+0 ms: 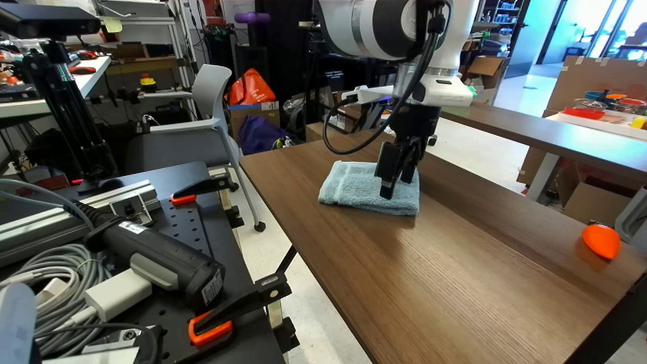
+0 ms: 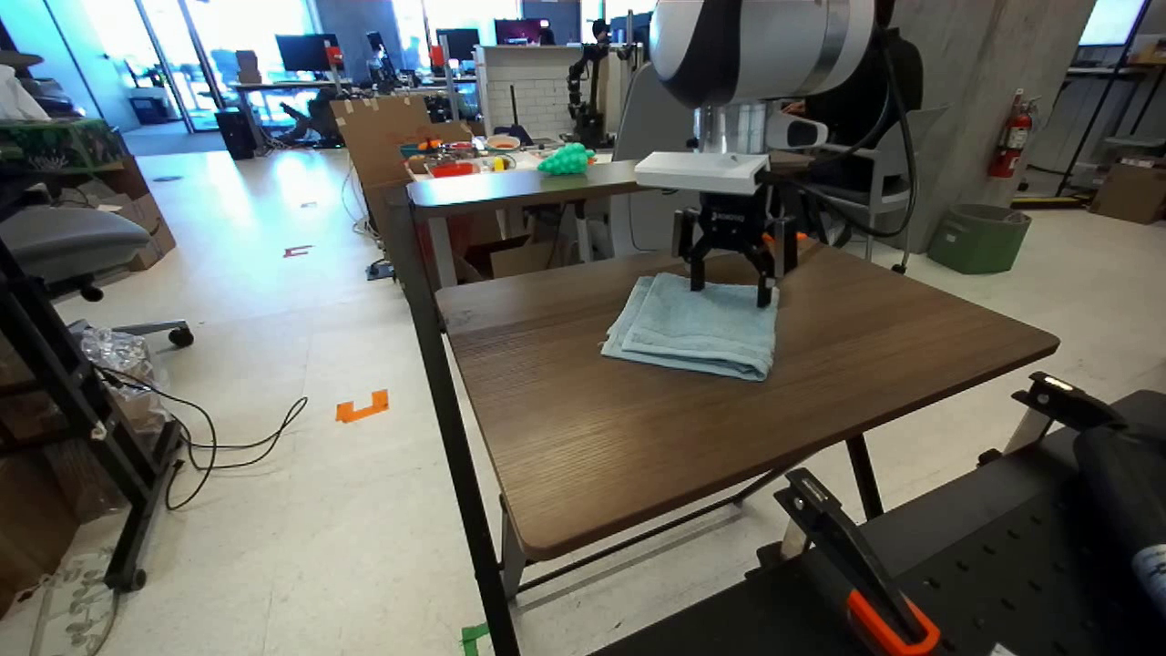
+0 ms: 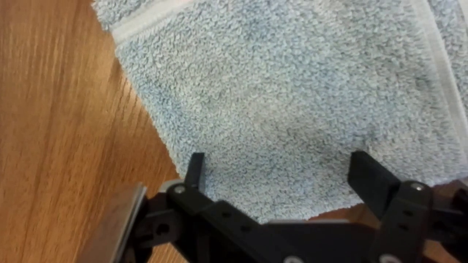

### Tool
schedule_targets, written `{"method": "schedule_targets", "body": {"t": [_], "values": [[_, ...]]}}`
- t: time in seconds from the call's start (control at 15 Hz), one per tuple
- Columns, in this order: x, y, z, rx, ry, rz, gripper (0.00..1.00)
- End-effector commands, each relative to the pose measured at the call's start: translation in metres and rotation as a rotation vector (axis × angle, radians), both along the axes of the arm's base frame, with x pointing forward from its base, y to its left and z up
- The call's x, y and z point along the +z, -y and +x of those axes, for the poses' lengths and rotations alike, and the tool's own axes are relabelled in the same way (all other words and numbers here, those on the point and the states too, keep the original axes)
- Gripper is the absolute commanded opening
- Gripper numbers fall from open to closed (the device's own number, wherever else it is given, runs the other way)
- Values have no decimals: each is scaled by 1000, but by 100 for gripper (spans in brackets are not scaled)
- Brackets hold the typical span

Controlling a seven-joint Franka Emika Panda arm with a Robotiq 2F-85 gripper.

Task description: Use the towel to wipe the table

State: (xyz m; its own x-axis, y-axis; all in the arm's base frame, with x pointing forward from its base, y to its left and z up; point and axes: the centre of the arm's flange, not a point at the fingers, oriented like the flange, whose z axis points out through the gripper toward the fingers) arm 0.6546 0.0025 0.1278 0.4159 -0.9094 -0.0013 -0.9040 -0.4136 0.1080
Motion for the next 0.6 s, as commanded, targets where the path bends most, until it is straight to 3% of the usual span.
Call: {"method": "schedule_targets", "body": {"t": [0.0,0.27,0.53], "values": [[7,-14,3,8,25,40,100],[20,-27,-2,3,45,128,100],[8,-18,5,-17,60,111,100]]}}
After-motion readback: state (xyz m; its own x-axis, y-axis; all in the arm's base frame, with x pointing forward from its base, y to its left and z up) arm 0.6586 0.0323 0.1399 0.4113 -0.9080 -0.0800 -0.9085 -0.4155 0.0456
